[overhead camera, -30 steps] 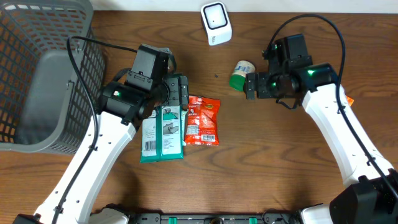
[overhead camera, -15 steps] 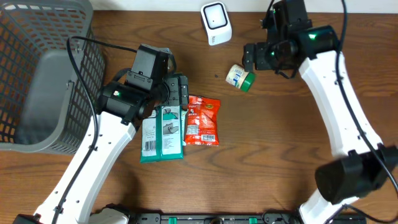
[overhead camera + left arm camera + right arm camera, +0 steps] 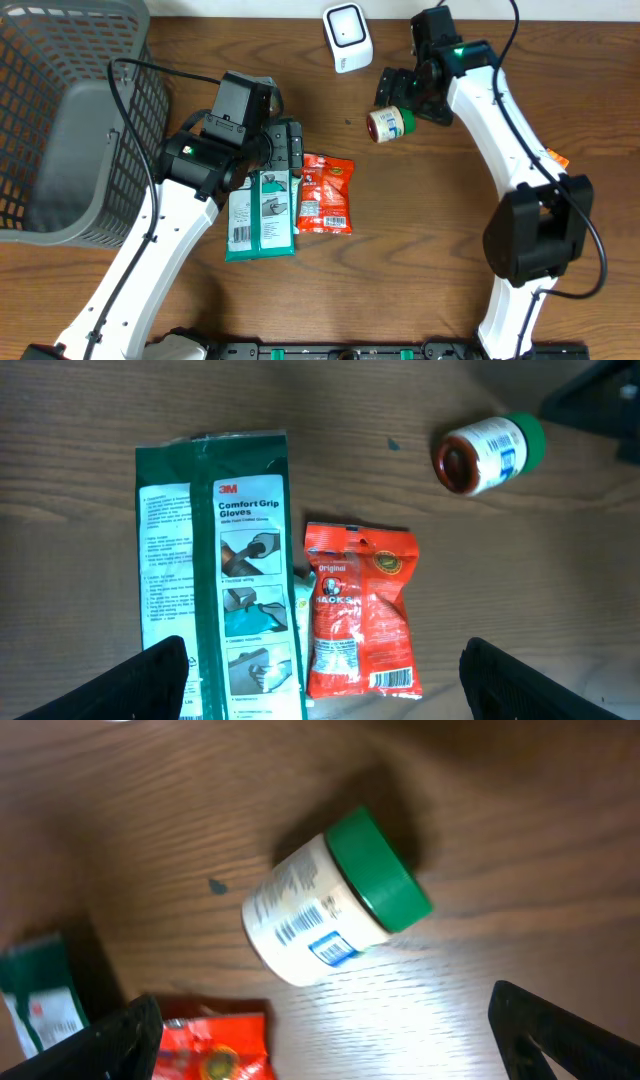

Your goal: Scan the item barcode

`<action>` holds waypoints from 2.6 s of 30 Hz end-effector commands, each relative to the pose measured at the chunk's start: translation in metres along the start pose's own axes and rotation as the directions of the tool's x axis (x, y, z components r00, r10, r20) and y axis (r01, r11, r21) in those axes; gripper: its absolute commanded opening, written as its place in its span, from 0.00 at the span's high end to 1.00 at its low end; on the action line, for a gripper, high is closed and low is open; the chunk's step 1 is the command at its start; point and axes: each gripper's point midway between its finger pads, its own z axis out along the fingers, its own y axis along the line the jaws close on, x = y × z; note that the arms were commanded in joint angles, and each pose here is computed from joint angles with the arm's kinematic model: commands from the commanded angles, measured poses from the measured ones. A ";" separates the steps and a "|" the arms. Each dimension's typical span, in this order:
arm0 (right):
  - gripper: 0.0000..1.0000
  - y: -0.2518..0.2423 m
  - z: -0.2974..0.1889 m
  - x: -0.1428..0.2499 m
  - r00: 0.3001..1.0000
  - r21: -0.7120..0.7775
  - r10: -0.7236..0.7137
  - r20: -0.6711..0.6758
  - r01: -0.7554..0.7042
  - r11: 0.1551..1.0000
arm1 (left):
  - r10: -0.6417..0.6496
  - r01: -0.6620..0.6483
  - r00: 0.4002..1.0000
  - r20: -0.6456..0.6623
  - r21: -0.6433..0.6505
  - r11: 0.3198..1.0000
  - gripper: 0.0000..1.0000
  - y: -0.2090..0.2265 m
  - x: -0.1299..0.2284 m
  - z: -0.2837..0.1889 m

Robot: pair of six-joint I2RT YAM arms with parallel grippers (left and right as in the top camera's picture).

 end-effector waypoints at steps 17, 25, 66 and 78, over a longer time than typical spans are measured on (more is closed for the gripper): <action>0.01 0.033 0.046 -0.004 0.975 -0.080 0.220 -0.009 -0.220 0.972 | 0.010 -0.010 1.000 0.011 0.006 1.000 0.13 -0.002 -0.005 -0.003; 0.01 0.015 0.061 0.004 0.972 0.007 0.233 -0.019 -0.233 0.972 | 0.010 -0.010 1.000 0.011 0.006 1.000 0.12 -0.002 -0.005 -0.003; 0.32 -0.010 0.015 0.022 0.986 0.094 -0.151 -0.075 0.158 0.983 | 0.010 -0.010 1.000 0.011 0.006 1.000 0.13 -0.002 -0.005 -0.003; 0.08 0.006 0.017 0.007 0.987 0.030 -0.163 -0.010 0.163 0.986 | 0.010 -0.010 1.000 0.011 0.006 1.000 0.13 -0.002 -0.005 -0.003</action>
